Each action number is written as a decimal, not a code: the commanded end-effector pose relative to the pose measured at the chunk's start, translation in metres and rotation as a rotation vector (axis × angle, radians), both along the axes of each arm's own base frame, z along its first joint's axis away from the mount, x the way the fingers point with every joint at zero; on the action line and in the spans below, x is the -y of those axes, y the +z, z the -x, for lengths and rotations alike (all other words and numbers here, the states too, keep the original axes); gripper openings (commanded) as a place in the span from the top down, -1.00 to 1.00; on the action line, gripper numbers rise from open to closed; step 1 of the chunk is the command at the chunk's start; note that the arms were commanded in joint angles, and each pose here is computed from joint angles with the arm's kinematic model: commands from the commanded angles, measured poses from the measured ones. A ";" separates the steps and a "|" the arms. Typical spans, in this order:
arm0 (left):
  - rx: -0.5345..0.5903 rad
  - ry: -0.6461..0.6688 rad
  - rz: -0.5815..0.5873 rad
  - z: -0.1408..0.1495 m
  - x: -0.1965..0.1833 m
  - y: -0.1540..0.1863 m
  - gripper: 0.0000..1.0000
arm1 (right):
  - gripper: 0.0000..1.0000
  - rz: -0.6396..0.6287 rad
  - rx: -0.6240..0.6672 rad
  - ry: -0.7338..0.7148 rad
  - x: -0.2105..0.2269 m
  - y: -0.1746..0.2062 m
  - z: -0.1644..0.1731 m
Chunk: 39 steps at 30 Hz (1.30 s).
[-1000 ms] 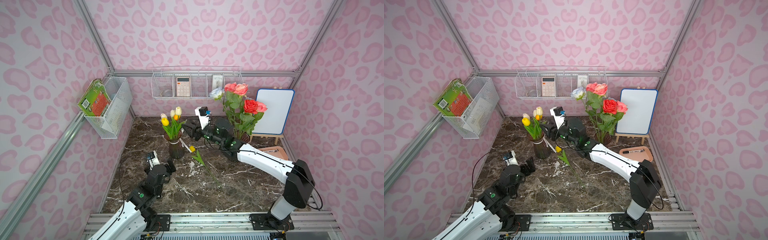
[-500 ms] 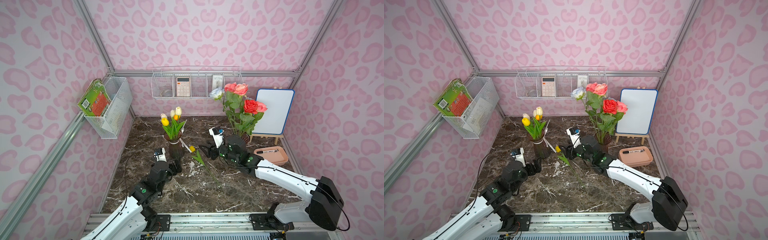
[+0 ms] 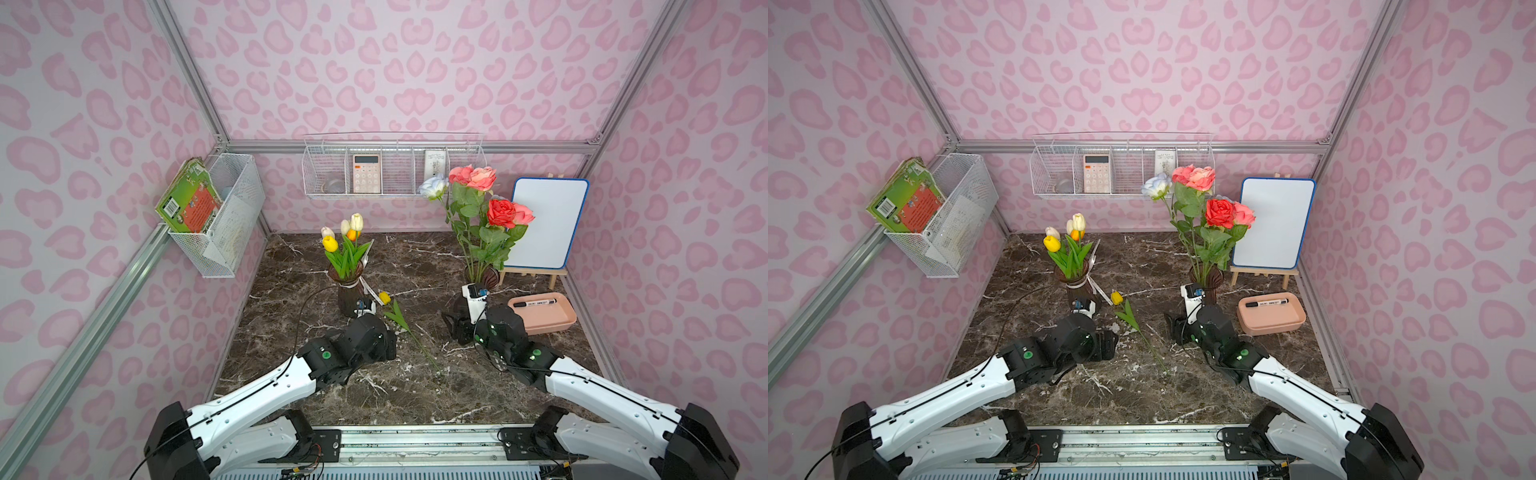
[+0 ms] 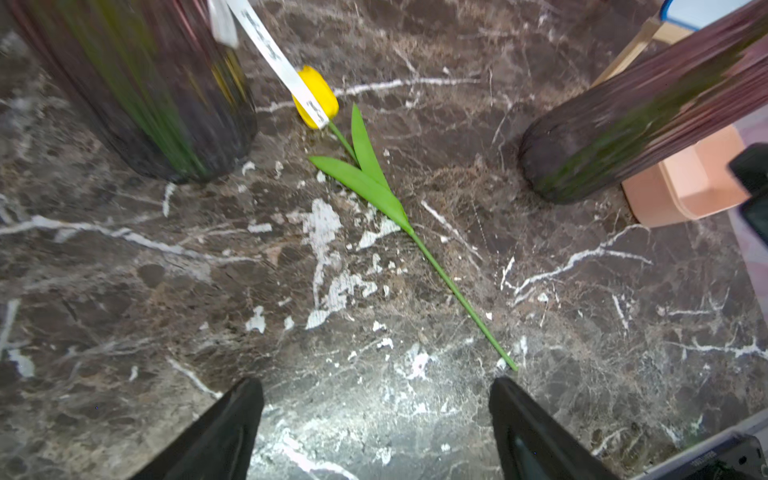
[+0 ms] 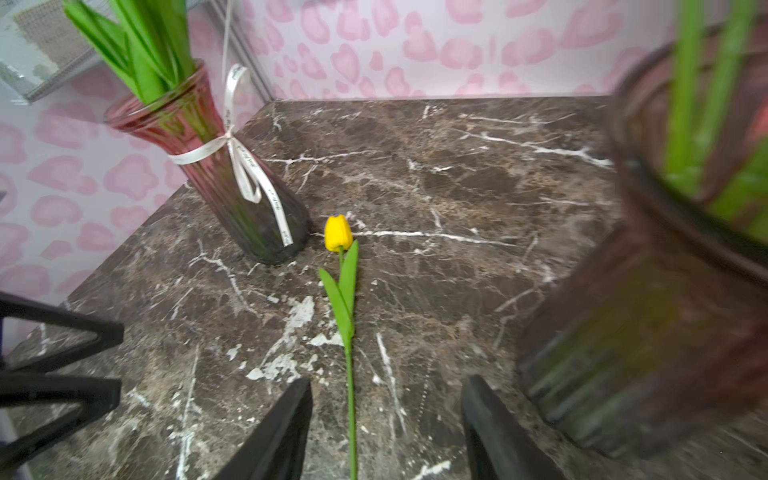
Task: Arrange the flowers in different vases according to their variety
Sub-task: Pick up the flower at the center of the board.
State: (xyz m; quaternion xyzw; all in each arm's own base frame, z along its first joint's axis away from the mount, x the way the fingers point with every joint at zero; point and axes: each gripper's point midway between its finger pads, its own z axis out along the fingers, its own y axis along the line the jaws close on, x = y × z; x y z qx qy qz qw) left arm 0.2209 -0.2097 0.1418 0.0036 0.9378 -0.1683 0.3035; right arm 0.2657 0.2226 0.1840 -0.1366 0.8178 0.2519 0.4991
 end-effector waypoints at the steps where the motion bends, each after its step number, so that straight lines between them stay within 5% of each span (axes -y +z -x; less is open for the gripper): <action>1: -0.099 0.017 -0.030 0.009 0.010 -0.018 -0.82 | -0.24 -0.021 0.030 -0.130 0.027 0.003 -0.004; 17: -0.445 0.063 -0.117 -0.007 0.096 -0.070 -0.73 | -0.13 -0.146 0.316 -0.426 0.133 0.038 0.028; 29: -0.553 0.252 -0.273 -0.019 0.093 -0.077 -0.55 | -0.12 -0.186 0.328 -0.423 0.135 0.025 0.032; 39: -0.639 0.301 -0.280 -0.033 0.101 -0.111 -0.24 | -0.12 -0.204 0.333 -0.426 0.137 0.020 0.033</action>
